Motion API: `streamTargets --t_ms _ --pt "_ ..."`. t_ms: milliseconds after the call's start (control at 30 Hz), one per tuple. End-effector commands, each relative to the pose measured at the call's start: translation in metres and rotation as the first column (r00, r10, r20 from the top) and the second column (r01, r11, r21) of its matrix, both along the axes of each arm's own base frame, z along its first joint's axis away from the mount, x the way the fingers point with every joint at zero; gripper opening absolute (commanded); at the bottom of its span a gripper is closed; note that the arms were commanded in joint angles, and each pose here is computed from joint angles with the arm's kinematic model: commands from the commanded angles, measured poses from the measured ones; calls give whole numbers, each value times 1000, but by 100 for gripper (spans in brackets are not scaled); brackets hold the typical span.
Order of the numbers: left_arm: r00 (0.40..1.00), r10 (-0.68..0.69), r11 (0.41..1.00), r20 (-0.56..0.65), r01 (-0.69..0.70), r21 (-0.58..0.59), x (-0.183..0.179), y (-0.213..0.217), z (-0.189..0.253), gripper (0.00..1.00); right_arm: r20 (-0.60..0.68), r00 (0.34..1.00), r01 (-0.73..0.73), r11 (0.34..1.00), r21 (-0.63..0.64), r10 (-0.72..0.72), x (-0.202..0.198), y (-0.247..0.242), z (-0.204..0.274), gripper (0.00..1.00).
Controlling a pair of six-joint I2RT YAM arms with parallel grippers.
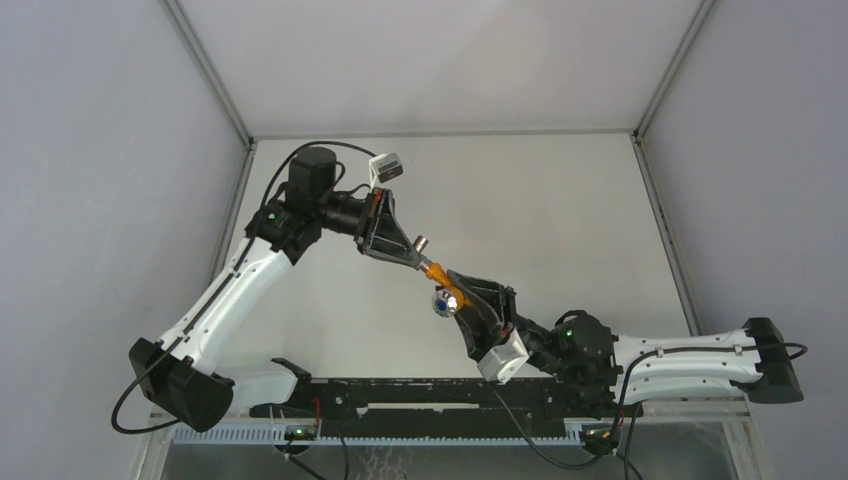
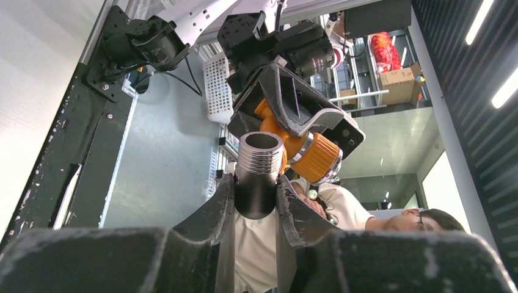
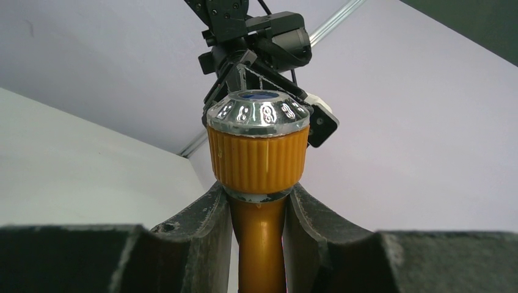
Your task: Install the water faucets
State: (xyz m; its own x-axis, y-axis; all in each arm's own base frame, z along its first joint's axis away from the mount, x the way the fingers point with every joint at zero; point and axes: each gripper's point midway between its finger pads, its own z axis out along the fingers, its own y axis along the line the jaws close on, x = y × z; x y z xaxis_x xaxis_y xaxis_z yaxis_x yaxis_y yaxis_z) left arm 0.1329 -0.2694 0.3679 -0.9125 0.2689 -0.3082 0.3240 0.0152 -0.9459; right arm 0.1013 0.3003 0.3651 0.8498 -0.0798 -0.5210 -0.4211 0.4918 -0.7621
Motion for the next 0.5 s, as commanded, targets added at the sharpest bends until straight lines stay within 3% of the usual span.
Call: streamTargets --t_ms 0,467 --pt "996 -28 998 83 32 -55 -11 2 31 0 0 1000 -7 998 62 7 -3 -8 16 0" --pt "992 -58 995 111 66 -74 -25 4 43 0 -23 999 -42 996 77 44 -7 -2 14 0"
